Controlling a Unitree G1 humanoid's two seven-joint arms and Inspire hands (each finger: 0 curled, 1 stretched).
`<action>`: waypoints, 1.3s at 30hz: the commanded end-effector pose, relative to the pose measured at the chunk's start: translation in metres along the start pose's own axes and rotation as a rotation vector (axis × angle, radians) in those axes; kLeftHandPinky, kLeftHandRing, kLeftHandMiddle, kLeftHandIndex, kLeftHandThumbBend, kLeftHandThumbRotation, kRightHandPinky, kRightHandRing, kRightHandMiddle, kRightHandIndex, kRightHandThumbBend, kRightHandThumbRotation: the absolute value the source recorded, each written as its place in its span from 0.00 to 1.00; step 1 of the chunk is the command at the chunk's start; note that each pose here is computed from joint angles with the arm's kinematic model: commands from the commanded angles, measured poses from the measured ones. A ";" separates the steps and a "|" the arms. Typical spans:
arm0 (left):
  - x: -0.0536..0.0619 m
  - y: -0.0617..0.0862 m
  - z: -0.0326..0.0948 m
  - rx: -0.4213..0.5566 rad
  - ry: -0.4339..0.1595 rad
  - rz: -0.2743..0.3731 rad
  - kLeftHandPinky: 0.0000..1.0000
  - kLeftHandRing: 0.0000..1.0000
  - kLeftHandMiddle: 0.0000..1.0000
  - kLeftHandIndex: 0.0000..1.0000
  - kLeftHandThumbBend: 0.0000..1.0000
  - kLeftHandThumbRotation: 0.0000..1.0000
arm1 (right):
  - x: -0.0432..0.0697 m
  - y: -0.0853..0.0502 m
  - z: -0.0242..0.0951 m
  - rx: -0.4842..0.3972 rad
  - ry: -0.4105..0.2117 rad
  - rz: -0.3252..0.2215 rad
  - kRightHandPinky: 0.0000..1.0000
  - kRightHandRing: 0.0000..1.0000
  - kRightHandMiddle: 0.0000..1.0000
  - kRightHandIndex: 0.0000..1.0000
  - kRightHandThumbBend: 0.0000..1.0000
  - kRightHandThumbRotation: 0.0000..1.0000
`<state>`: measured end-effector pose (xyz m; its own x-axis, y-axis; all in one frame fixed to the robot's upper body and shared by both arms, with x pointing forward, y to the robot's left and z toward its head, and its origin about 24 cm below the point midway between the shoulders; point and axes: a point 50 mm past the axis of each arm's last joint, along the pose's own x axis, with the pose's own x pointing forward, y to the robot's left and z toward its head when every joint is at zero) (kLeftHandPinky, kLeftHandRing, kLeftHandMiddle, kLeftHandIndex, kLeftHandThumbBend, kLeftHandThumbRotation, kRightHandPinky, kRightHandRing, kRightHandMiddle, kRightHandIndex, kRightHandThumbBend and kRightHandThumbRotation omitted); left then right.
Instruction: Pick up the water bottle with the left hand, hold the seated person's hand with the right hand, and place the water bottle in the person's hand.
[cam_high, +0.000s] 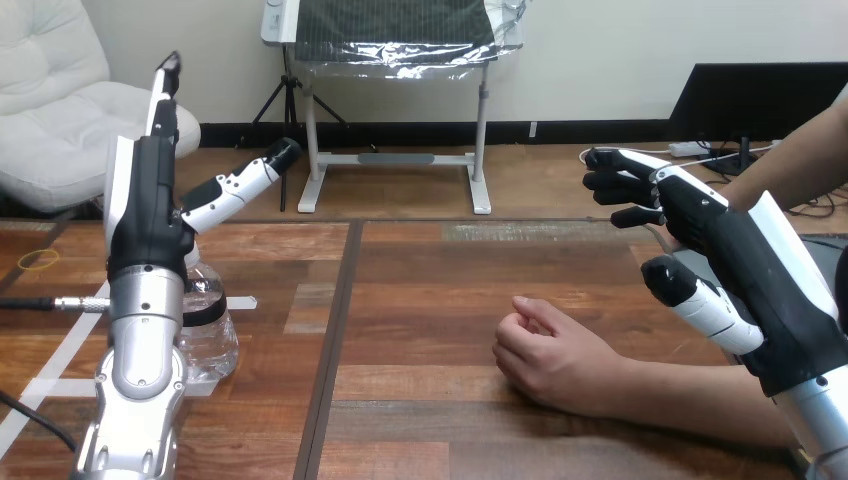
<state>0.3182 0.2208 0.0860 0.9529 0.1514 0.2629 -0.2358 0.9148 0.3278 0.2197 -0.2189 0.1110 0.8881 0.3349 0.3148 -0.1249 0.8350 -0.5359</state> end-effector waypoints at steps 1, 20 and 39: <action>0.012 0.007 0.011 -0.009 -0.041 0.024 0.94 1.00 1.00 1.00 0.99 0.42 | 0.010 -0.002 0.013 0.004 -0.086 -0.016 0.74 0.80 0.81 0.84 1.00 1.00; 0.009 0.016 -0.008 -0.025 0.029 0.060 0.98 1.00 1.00 1.00 0.99 0.38 | 0.009 -0.001 0.015 0.008 -0.086 0.006 0.73 0.80 0.82 0.85 1.00 1.00; 0.003 0.026 -0.019 0.002 0.081 0.086 1.00 1.00 1.00 1.00 0.95 0.33 | 0.007 0.000 0.014 0.015 -0.073 0.012 0.73 0.80 0.81 0.84 1.00 1.00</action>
<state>0.3126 0.2492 0.0642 0.9506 0.2612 0.1677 -0.3021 0.9029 0.3058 0.2182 -0.2166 0.1104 0.8834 0.3520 0.3093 -0.1491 0.8370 -0.5266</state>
